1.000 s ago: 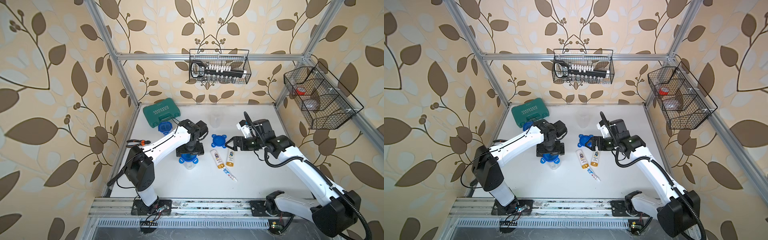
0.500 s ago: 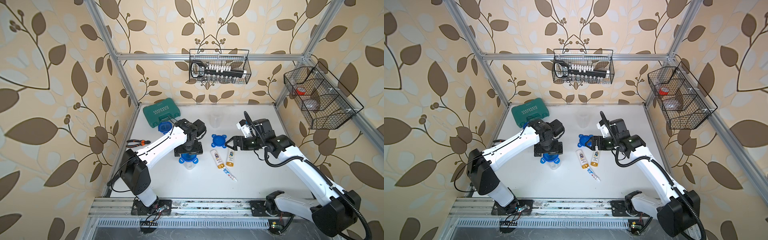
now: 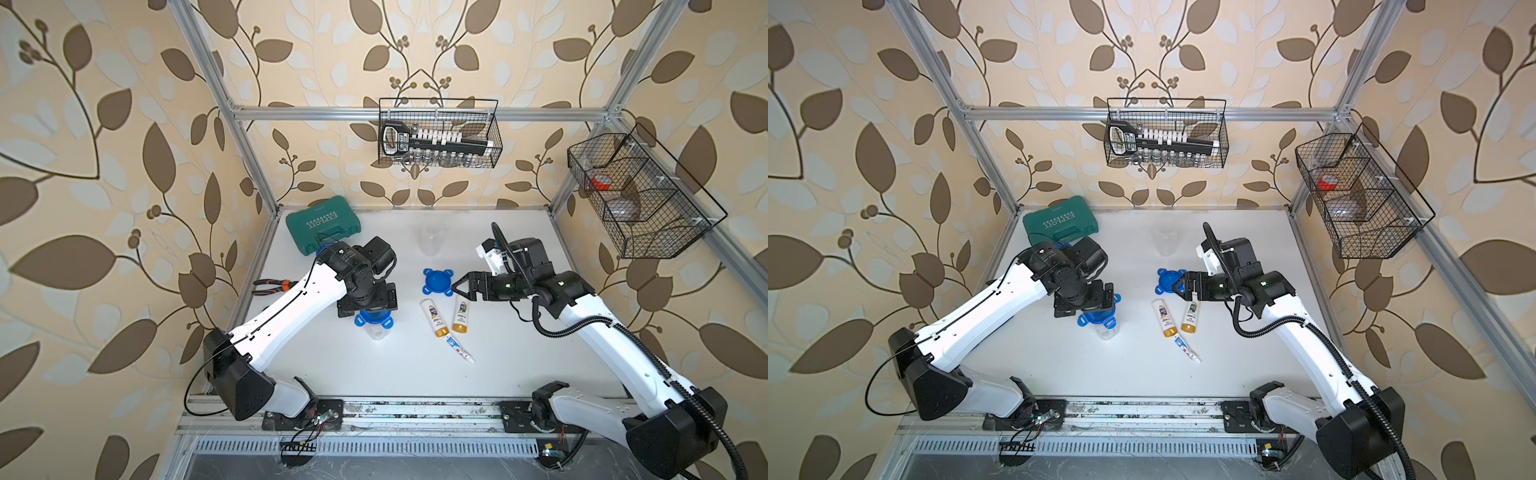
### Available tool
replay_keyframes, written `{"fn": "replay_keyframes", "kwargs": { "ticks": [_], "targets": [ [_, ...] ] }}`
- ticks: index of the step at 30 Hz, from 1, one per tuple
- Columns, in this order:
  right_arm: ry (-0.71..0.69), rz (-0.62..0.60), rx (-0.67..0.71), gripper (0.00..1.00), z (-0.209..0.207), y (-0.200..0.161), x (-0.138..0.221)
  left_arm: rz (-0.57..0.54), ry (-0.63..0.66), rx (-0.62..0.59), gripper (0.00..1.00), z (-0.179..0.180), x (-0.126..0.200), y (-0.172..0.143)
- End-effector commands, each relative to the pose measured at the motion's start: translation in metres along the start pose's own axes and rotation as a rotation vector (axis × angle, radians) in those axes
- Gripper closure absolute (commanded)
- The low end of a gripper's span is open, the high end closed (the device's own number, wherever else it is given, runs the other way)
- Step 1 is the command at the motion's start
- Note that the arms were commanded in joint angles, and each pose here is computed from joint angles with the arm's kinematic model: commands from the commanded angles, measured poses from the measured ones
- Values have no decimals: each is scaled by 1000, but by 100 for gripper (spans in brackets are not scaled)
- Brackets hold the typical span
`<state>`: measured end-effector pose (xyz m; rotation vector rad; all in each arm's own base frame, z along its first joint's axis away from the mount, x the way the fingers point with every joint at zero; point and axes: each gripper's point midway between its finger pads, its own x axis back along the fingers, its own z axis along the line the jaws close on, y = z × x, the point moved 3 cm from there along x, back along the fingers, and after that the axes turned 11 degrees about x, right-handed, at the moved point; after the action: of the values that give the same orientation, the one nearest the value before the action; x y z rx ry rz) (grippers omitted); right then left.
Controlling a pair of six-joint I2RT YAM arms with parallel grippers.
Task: Pack away toiletry kits
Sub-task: Close the lid on the container, then close the fastener on the container.
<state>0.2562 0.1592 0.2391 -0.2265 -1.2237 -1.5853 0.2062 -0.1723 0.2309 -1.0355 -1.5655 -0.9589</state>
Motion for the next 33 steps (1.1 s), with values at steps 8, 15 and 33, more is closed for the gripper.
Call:
{"fn": "replay_keyframes", "kwargs": {
  "ticks": [8,15,33],
  "targets": [
    [53,21,66,4,40,-1,-12,-57,-140,71,6,-1,10,55],
    [238,87,61,9,90,-27,-63,-51,-281,-19,26,-39,-7,87],
    [195,167,58,22,94,-50,-97,-38,-189,-101,65,3,6,32]
  ]
}}
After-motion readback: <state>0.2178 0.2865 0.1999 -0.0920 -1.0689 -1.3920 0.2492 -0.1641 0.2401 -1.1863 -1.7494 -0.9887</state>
